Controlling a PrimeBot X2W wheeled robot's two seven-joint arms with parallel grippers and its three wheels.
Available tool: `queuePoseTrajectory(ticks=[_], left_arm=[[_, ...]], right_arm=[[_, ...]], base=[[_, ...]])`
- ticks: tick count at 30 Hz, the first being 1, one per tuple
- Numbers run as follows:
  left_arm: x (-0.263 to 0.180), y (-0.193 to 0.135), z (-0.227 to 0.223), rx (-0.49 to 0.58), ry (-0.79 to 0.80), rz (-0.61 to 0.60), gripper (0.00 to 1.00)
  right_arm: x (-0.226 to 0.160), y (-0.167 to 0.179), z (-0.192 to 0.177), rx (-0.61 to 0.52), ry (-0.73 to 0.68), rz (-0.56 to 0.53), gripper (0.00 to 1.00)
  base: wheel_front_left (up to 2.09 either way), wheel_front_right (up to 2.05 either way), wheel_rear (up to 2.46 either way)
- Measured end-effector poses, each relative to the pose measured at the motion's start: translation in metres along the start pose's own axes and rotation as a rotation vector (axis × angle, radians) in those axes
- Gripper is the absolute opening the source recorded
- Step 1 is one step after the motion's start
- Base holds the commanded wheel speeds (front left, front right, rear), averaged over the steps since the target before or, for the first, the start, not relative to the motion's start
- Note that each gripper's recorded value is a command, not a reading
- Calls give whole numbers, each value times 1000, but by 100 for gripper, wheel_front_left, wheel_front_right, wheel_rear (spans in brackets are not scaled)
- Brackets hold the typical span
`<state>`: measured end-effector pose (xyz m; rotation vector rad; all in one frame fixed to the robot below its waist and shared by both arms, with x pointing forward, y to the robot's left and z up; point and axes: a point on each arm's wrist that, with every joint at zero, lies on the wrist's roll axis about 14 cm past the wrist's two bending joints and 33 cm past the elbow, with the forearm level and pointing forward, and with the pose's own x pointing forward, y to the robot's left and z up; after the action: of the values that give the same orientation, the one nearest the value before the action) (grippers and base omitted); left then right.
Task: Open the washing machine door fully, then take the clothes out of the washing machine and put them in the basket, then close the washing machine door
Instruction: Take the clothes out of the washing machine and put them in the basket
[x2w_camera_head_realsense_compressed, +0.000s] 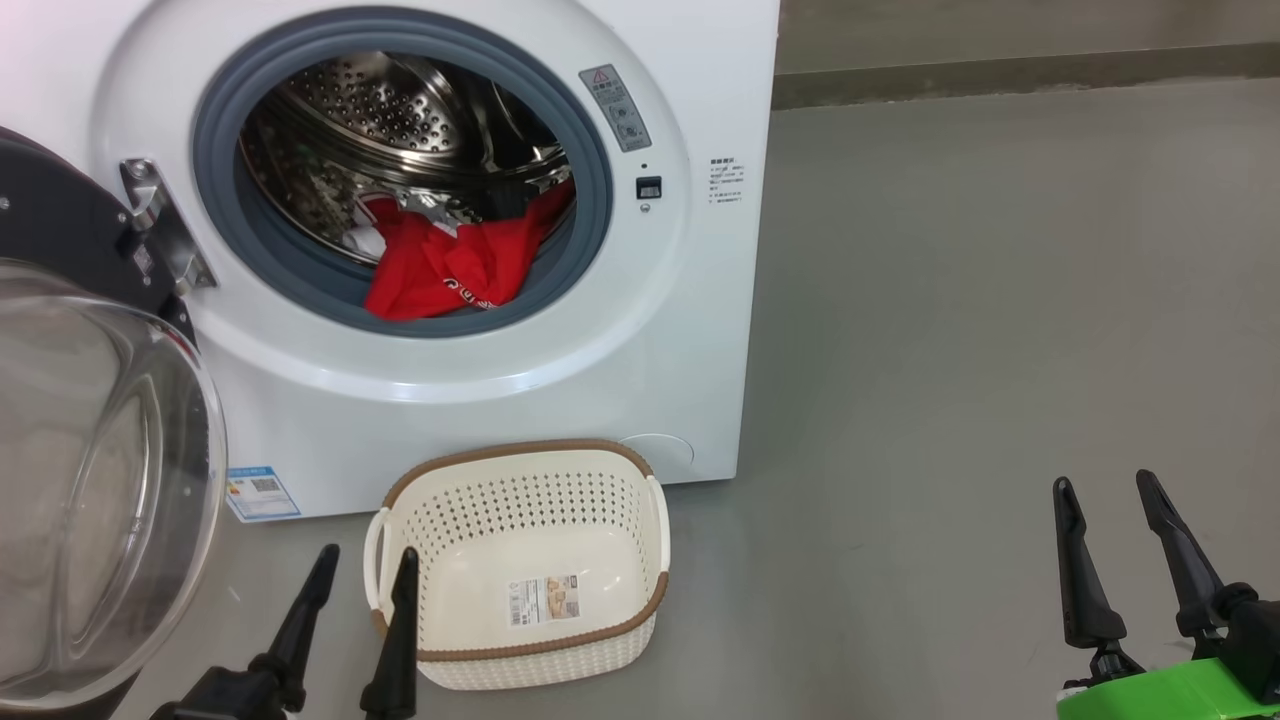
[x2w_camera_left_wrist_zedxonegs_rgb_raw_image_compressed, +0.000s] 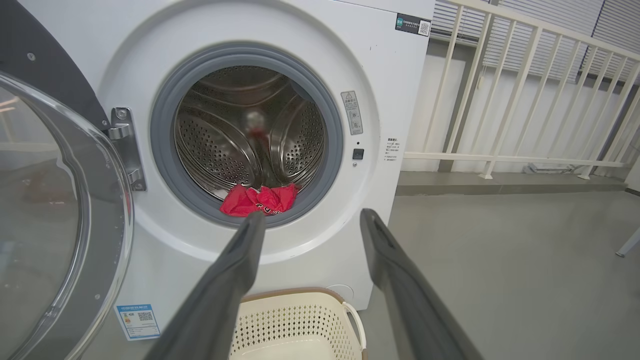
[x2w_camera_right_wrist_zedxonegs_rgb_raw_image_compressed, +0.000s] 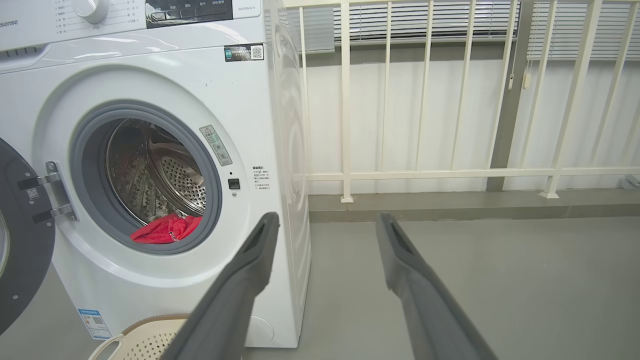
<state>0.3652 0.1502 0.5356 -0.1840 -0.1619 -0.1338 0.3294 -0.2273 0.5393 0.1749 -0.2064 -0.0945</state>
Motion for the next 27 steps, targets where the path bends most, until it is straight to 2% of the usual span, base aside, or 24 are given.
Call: queuePoseTrajectory(ticks=[7, 19, 27], left_arm=[[-3, 0, -6, -1, 18, 1, 100], [-1, 7, 7, 4, -23, 31, 100], [1, 8, 9, 14, -32, 48, 100]], right_arm=[[2, 3, -2, 2, 4, 10, 100], [5, 7, -7, 3, 20, 21, 100], [5, 7, -9, 5, 27, 19, 100]], base=[[87, -87, 0], [151, -151, 0], [42, -42, 0]])
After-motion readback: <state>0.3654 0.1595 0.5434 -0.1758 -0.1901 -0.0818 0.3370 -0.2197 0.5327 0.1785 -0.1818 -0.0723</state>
